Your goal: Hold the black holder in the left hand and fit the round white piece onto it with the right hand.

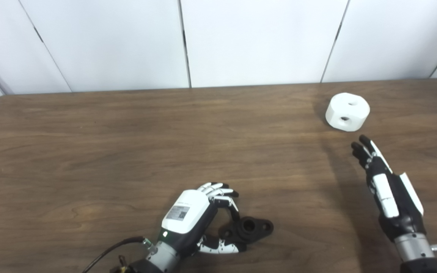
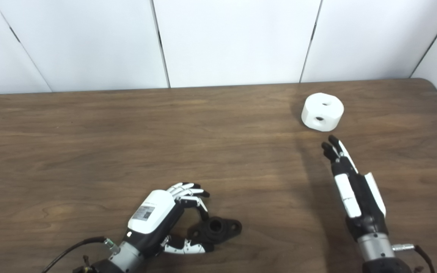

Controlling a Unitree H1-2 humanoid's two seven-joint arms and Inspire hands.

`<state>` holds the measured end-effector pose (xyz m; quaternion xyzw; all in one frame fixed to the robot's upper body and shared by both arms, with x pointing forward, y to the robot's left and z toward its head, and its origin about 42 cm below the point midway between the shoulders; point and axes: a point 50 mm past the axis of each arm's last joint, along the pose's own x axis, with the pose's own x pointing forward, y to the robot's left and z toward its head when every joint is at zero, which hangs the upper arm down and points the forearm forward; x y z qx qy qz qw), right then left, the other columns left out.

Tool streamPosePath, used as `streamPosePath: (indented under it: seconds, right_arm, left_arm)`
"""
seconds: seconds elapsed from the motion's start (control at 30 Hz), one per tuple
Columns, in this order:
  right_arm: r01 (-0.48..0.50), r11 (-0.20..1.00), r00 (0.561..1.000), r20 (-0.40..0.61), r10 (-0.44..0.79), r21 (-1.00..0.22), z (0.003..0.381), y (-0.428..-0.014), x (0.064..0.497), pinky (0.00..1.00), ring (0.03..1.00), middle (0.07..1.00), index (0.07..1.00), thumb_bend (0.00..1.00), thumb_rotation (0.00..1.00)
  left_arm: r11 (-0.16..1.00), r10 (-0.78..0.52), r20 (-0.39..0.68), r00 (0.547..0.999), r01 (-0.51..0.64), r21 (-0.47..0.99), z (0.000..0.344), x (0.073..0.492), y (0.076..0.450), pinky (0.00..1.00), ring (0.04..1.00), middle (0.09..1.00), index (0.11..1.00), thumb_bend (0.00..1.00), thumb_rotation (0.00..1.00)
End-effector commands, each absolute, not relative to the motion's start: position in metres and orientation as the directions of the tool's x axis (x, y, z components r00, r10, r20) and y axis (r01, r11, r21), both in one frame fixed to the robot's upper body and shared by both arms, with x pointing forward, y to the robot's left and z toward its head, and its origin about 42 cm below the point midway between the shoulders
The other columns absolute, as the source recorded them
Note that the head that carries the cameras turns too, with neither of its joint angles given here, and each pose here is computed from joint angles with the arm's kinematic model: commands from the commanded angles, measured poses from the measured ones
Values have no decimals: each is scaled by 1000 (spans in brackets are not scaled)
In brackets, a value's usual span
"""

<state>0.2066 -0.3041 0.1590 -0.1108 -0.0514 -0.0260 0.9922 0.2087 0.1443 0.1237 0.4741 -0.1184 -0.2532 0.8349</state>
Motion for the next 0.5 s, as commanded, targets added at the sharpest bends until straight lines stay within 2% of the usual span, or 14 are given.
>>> streamPosePath:
  seconds: [0.0,0.3,0.4,0.47]
  right_arm:
    - [72,972,984,178,-32,-224,178,-307,209,1000,939,930,966,515,986]
    - [92,955,976,217,-30,-282,198,-318,218,1000,976,943,962,527,977]
    - [128,944,969,240,-54,-305,208,-321,226,1000,975,934,951,575,850]
    - [164,914,960,274,-61,-372,214,-324,233,973,952,916,933,595,745]
  left_arm:
    - [316,-491,-225,841,413,854,95,198,154,886,882,802,490,516,46]
    - [277,-483,-245,841,412,868,94,198,153,888,886,808,490,516,47]
    - [272,-480,-249,841,413,869,93,198,154,880,882,804,490,517,47]
    - [272,-480,-251,841,415,868,93,198,155,879,883,805,490,517,47]
